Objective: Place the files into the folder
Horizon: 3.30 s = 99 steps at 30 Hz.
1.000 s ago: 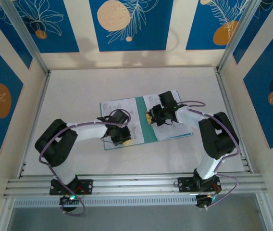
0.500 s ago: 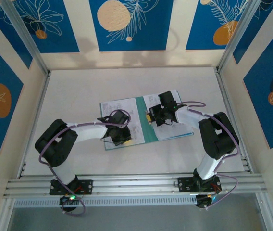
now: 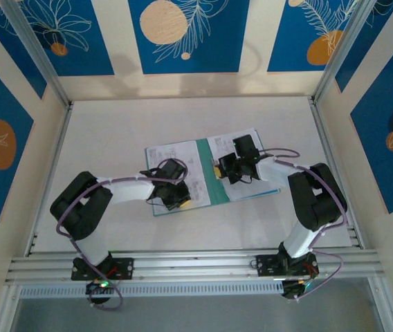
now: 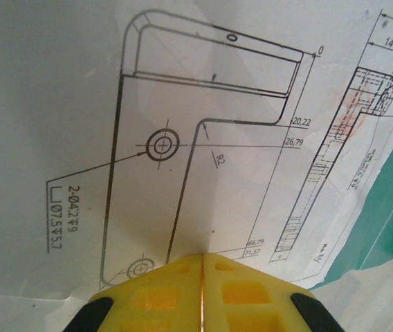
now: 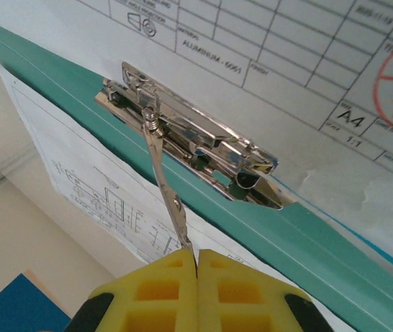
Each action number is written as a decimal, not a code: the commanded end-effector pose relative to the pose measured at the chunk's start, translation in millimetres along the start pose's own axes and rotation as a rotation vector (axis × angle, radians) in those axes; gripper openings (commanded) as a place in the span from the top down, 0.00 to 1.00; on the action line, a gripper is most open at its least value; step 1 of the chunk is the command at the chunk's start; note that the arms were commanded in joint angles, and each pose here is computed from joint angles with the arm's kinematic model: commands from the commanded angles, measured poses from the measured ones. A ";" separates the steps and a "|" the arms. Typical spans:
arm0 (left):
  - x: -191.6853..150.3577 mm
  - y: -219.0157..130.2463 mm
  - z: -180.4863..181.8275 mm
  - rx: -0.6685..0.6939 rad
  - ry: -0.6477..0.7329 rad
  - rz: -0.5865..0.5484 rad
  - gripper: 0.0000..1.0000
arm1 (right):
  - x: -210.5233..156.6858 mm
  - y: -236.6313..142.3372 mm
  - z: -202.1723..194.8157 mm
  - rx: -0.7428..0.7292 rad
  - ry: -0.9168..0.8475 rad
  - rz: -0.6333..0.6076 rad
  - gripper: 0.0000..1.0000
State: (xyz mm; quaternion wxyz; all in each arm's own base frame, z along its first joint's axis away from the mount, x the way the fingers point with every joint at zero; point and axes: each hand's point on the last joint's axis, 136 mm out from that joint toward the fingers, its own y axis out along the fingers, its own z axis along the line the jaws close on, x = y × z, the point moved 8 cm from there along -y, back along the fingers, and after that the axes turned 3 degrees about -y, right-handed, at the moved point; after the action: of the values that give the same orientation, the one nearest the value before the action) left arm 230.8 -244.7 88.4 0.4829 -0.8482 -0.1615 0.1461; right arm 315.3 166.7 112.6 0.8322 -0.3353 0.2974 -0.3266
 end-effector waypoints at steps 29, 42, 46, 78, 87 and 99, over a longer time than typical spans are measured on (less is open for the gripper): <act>-7.2 14.3 22.2 0.077 -0.050 0.034 0.93 | 19.8 18.4 -76.4 -0.246 0.088 -0.067 1.00; -7.6 14.5 25.4 0.085 -0.054 0.033 0.93 | 26.3 18.6 -87.3 -0.292 0.110 -0.089 1.00; -7.8 14.5 26.3 0.088 -0.056 0.032 0.93 | 30.5 16.9 -85.8 -0.292 0.114 -0.098 1.00; -7.2 17.0 26.7 0.088 -0.049 0.039 0.93 | 15.9 30.4 -89.5 -0.507 0.105 -0.098 1.00; -6.9 16.3 27.6 0.088 -0.042 0.041 0.93 | 14.6 31.1 -94.8 -0.587 0.121 -0.107 1.00; -4.9 17.8 26.7 0.087 -0.038 0.045 0.93 | 2.8 42.2 -93.3 -0.689 0.107 -0.107 1.00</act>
State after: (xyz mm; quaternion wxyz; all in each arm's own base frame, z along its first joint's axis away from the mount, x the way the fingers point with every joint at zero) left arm 230.3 -247.5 85.9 0.4656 -0.8566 -0.1625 0.1519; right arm 323.1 174.8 86.3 0.7588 -0.4623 0.3341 -0.3143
